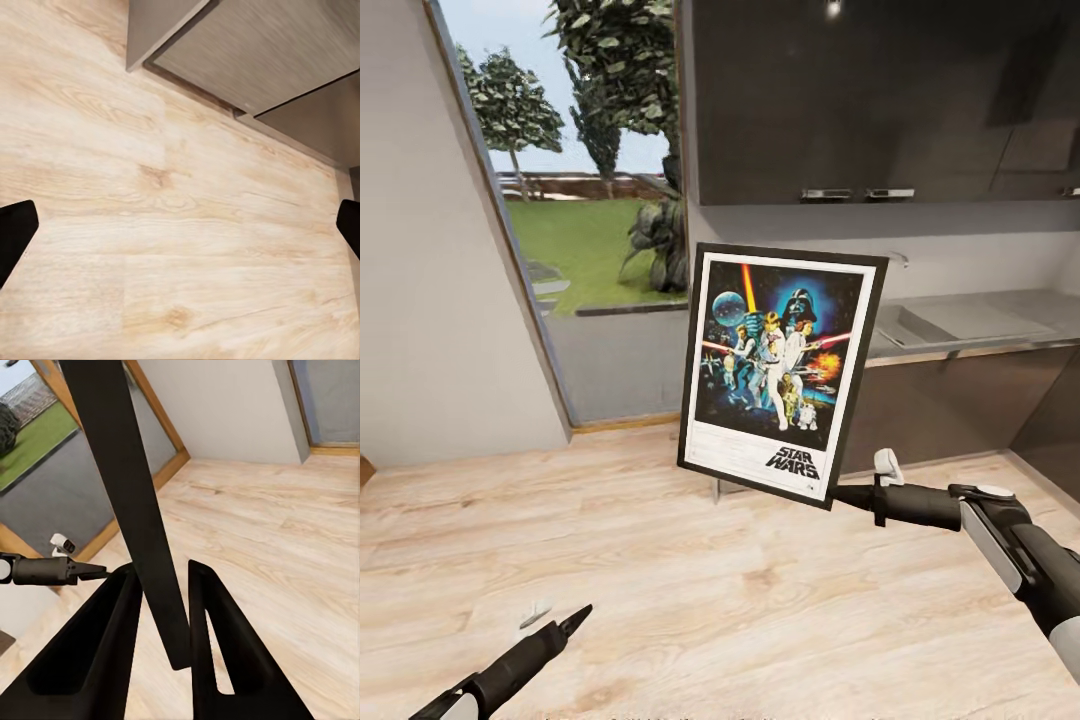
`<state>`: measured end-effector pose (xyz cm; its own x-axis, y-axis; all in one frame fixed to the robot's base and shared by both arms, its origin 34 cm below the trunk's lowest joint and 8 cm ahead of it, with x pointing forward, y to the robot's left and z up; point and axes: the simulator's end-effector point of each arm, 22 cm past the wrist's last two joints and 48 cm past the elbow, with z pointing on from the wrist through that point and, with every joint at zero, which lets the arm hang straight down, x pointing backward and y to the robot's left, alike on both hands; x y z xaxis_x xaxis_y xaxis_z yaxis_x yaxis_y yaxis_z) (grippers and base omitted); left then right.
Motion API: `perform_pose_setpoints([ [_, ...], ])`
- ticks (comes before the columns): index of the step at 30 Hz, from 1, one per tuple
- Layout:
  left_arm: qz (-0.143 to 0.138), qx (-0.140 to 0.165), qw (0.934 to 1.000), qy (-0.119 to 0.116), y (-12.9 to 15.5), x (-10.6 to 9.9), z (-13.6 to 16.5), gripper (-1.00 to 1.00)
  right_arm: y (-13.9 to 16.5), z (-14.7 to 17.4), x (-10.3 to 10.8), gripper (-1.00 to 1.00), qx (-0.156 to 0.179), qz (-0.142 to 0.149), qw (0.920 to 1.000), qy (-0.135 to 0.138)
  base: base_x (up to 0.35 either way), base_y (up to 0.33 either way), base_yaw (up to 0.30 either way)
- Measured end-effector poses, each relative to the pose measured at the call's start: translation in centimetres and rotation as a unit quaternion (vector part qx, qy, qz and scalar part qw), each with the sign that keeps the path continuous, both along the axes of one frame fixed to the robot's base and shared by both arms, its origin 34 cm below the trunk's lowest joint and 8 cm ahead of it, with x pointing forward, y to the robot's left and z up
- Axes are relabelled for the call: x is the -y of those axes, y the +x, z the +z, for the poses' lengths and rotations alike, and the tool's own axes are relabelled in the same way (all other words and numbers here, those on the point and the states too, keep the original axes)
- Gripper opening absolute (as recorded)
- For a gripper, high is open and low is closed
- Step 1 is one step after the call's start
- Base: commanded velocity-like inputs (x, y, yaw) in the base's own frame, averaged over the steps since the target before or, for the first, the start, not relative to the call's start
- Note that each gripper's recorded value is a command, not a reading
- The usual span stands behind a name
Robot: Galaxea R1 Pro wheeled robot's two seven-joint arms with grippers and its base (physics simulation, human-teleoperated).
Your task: Pick up the poster from the kitchen countertop and hang it on one of the wall nails in the kitchen.
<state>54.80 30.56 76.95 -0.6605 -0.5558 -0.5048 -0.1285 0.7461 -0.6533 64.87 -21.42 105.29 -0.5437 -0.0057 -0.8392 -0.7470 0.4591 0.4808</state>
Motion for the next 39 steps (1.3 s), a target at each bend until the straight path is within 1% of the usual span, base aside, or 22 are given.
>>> perform_pose_setpoints([
  [10,0.000,0.007,1.0000,0.000,0.3,0.0,0.7,1.00,-0.1,0.8,0.0,-1.00,0.008,0.000,1.0000,0.000,-0.021,0.292,0.000],
  [23,0.000,0.012,0.9999,0.000,0.5,0.0,1.1,1.00,-0.2,1.4,0.0,-1.00,0.013,0.000,0.9999,0.000,0.071,0.293,0.008],
  [28,0.000,0.012,0.9999,0.000,0.5,0.0,1.2,1.00,-0.2,2.0,-0.3,-1.00,0.023,0.005,0.9997,-0.001,0.080,0.294,0.213],
  [39,0.000,0.012,0.9999,0.000,0.5,0.0,1.2,1.00,-0.2,2.1,-0.4,-1.00,0.024,0.006,0.9997,-0.001,0.098,0.294,0.281],
])
